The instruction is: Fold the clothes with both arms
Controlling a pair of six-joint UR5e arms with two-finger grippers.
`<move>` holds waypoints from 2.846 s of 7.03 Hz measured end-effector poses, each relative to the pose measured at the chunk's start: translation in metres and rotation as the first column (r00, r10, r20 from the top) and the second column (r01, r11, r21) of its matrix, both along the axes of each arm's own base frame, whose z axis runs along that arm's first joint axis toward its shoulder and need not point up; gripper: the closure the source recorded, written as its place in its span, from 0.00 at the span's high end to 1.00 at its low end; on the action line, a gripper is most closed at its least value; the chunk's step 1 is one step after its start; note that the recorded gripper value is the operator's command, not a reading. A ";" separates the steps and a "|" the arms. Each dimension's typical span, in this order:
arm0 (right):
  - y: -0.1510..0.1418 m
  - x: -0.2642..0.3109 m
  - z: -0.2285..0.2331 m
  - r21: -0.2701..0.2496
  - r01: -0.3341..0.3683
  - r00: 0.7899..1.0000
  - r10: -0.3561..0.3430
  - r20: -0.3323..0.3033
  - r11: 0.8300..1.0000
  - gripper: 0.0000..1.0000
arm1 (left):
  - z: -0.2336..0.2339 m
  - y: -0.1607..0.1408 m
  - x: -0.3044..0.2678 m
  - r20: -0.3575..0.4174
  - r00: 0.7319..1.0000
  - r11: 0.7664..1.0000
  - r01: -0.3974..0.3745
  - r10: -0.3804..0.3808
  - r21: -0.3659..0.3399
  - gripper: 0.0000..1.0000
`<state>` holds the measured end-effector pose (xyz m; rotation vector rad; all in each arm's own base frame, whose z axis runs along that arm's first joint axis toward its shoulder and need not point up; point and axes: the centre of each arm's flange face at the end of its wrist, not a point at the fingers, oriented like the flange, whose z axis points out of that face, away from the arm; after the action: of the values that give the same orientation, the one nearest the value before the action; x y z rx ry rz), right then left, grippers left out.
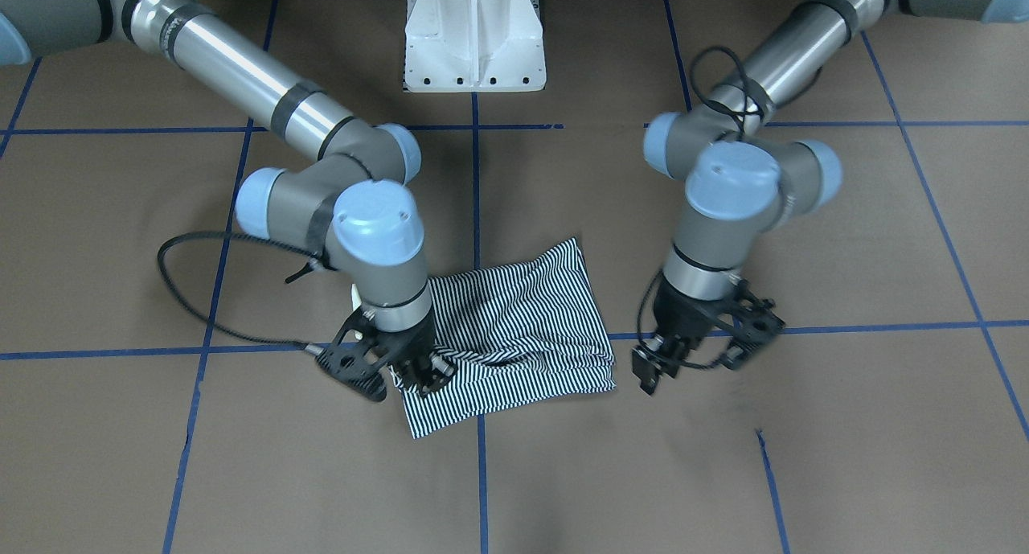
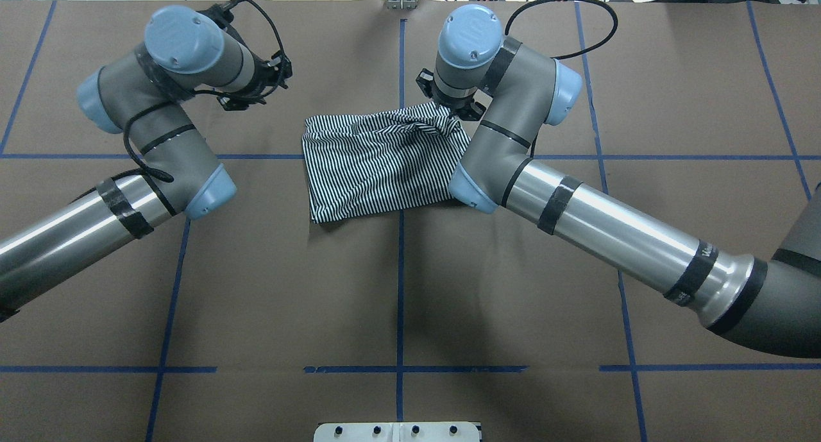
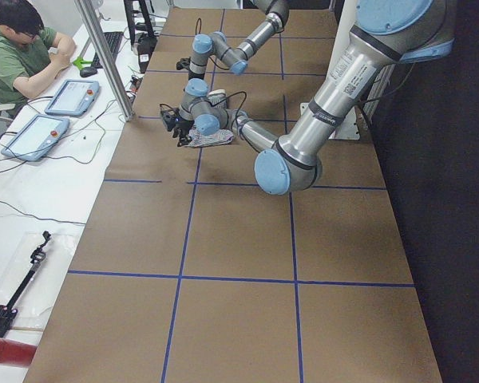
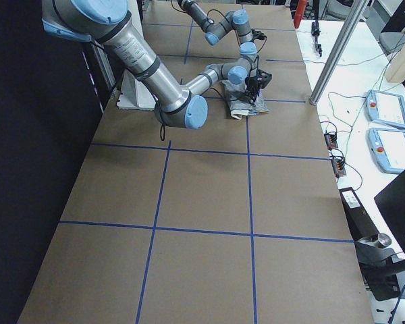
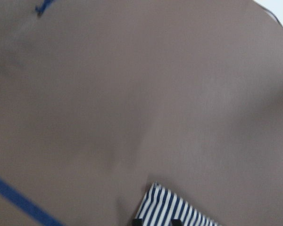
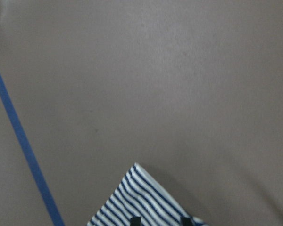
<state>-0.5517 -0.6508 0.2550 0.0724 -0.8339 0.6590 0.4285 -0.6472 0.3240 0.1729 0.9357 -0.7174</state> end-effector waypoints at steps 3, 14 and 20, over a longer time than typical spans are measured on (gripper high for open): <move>-0.029 0.033 -0.007 0.031 0.059 0.998 -0.060 0.016 0.998 1.00 | 0.011 -0.017 -0.022 0.021 0.999 0.999 -0.036 0.036 0.022 1.00; 0.035 -0.088 -0.025 0.321 0.568 0.770 -0.351 -0.533 0.758 1.00 | 0.044 0.014 -0.112 0.034 0.981 0.977 -0.195 0.192 0.087 1.00; -0.052 -0.010 -0.035 0.445 0.492 0.825 -0.237 -0.512 0.748 1.00 | 0.021 0.008 -0.070 0.018 0.976 0.972 -0.220 0.219 0.081 1.00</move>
<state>-0.5620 -0.7028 0.2204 0.5589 -0.5611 -0.0222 0.3589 -0.6394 0.3449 0.1420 0.9598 -0.4738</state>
